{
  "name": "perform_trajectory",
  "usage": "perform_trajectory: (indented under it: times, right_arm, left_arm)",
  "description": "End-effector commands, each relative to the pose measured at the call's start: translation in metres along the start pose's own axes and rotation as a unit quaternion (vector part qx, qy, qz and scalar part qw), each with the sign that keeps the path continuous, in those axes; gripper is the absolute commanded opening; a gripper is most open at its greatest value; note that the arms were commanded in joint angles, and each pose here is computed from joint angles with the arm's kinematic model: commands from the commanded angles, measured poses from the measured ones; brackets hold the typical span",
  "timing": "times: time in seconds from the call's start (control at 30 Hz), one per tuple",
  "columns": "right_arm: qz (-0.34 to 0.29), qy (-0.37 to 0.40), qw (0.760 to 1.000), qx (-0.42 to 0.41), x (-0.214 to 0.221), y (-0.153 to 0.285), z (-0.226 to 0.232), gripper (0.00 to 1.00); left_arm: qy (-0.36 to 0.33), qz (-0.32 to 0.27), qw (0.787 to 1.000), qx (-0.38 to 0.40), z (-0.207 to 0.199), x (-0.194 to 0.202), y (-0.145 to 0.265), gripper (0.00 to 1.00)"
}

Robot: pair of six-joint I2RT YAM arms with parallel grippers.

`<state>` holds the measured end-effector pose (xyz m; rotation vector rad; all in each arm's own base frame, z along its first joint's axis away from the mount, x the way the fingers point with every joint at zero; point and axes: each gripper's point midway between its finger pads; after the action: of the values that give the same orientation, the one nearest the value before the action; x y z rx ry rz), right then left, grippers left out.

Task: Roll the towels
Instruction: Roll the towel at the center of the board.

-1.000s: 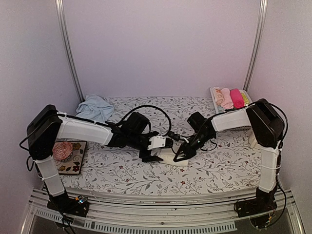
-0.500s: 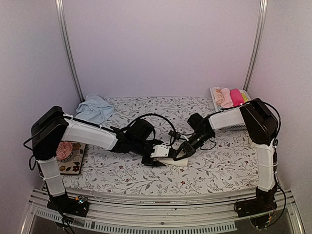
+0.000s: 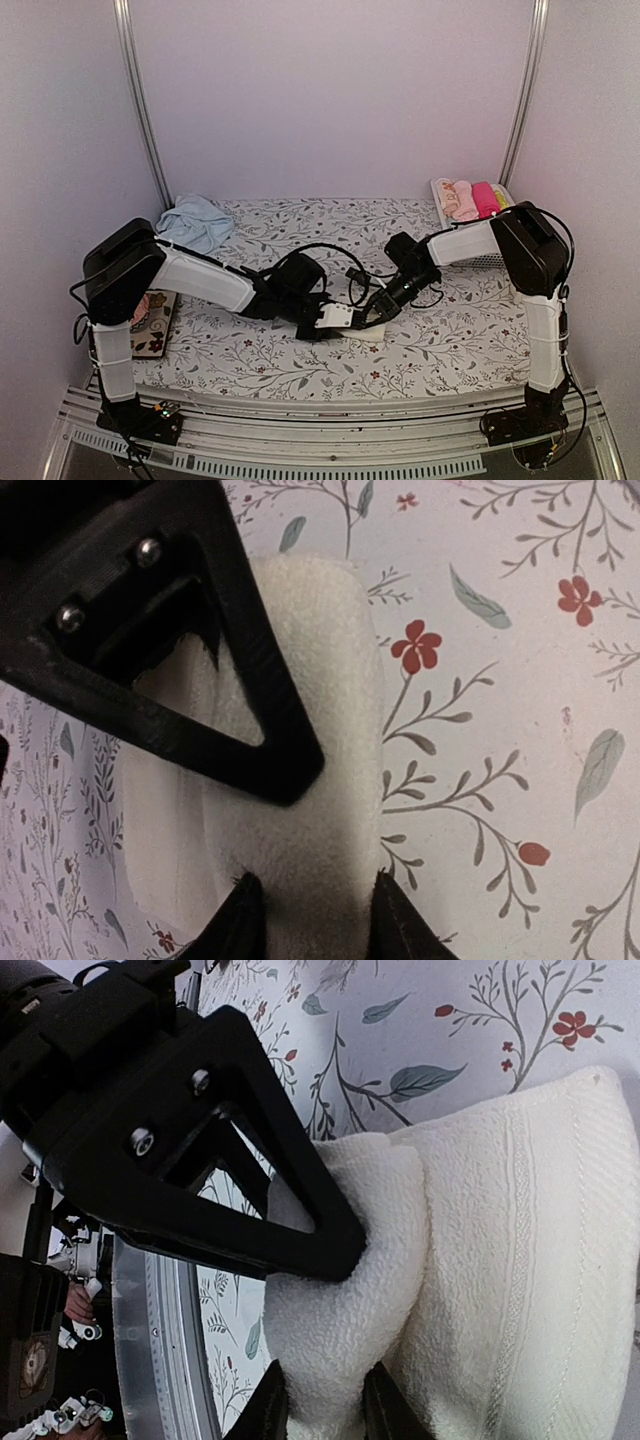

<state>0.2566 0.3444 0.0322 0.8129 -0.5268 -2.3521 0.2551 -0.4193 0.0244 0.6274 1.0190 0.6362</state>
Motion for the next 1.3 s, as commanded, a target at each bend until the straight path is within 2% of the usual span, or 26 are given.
perform_trajectory:
  times: [0.0, 0.1, 0.17, 0.37, 0.53, 0.8, 1.03, 1.13, 1.27]
  right_arm:
    - [0.029, -0.028, 0.999, 0.013, 0.019, -0.008, -0.013, 0.24]
    - [0.025, -0.013, 0.999, 0.028, 0.013, -0.001, -0.011, 0.33]
    - [0.022, 0.003, 0.998, 0.050, 0.009, 0.006, -0.009, 0.40]
    - [-0.009, 0.063, 0.990, 0.128, -0.009, 0.044, 0.005, 0.59]
    - [-0.018, 0.114, 0.974, 0.196, -0.007, 0.068, 0.014, 0.69]
    - [-0.034, 0.162, 0.947, 0.275, 0.017, 0.084, 0.011, 0.73]
    - [-0.094, 0.174, 0.928, 0.317, 0.015, 0.099, 0.020, 0.73]
    - [-0.131, 0.156, 0.917, 0.343, 0.005, 0.112, 0.020, 0.75]
    - [-0.163, 0.097, 0.919, 0.346, 0.000, 0.116, 0.018, 0.76]
  left_arm:
    - [0.004, 0.034, 0.999, 0.018, -0.015, 0.014, -0.012, 0.30]
    - [0.009, 0.046, 0.998, 0.031, -0.018, 0.017, -0.014, 0.09]
    - [0.015, 0.054, 0.998, 0.043, -0.021, 0.018, -0.015, 0.00]
    - [0.055, 0.071, 0.991, 0.099, -0.034, 0.018, -0.016, 0.00]
    - [0.098, 0.082, 0.982, 0.136, -0.043, 0.022, -0.016, 0.00]
    - [0.169, 0.097, 0.963, 0.188, -0.034, 0.020, -0.013, 0.00]
    - [0.249, 0.080, 0.938, 0.230, -0.012, 0.003, -0.011, 0.00]
    - [0.274, 0.079, 0.929, 0.237, -0.005, -0.001, -0.013, 0.00]
    - [0.322, 0.074, 0.912, 0.242, 0.005, -0.005, -0.017, 0.00]
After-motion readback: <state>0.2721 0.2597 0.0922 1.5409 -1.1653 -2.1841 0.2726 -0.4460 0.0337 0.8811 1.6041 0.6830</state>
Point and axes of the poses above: each gripper's point midway between its finger pads, its own y axis back along the fingers, its own z axis along the line the jaws close on, x = y × z, and after that the axes turned 1 degree about y, right-handed
